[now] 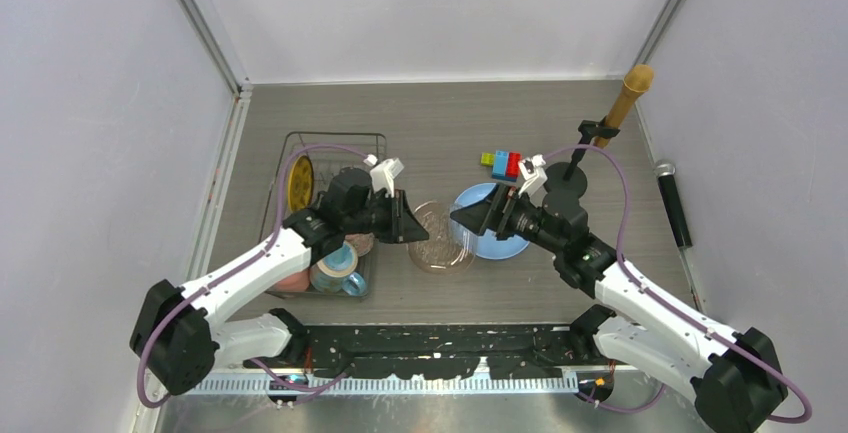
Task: Unload the mixed dishes from the dish rack
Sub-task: Place the plate at the center of the board.
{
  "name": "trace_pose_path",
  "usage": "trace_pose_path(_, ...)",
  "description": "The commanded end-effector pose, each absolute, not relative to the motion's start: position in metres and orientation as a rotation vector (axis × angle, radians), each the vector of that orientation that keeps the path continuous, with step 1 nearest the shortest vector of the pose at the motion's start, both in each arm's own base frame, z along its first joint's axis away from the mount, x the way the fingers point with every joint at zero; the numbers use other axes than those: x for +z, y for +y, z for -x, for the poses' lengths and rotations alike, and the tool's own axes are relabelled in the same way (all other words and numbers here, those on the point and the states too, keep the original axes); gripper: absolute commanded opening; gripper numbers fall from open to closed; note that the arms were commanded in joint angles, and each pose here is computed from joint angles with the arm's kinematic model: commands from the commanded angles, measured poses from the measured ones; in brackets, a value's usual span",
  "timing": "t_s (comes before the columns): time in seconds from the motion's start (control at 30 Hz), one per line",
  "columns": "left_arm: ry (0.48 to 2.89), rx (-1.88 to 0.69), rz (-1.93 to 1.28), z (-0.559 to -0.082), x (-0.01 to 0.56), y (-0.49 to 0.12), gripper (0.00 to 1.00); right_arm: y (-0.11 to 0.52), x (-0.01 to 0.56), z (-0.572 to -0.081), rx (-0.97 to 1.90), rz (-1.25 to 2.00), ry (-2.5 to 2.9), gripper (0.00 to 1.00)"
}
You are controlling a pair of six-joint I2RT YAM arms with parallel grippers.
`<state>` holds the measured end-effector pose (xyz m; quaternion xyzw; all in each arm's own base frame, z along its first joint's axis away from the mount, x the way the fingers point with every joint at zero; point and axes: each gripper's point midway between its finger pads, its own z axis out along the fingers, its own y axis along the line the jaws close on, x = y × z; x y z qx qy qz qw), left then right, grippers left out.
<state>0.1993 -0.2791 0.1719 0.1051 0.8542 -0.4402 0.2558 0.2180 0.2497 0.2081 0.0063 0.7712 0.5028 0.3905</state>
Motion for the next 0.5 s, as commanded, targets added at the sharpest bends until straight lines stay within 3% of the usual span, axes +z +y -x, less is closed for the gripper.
trace_pose_path(0.0,2.190,-1.273,-0.307,-0.209,0.200,-0.299,0.00,0.254,0.219,-0.212,1.359,-0.003,1.889,0.83)
trace_pose_path(0.3,2.147,-1.320,-0.322,-0.203,0.205,-0.301,0.00,0.248,0.207,-0.202,1.352,0.002,1.908,0.52)
trace_pose_path(0.47,2.151,-1.285,-0.313,-0.204,0.205,-0.296,0.02,0.249,0.209,-0.200,1.367,0.010,1.901,0.26)
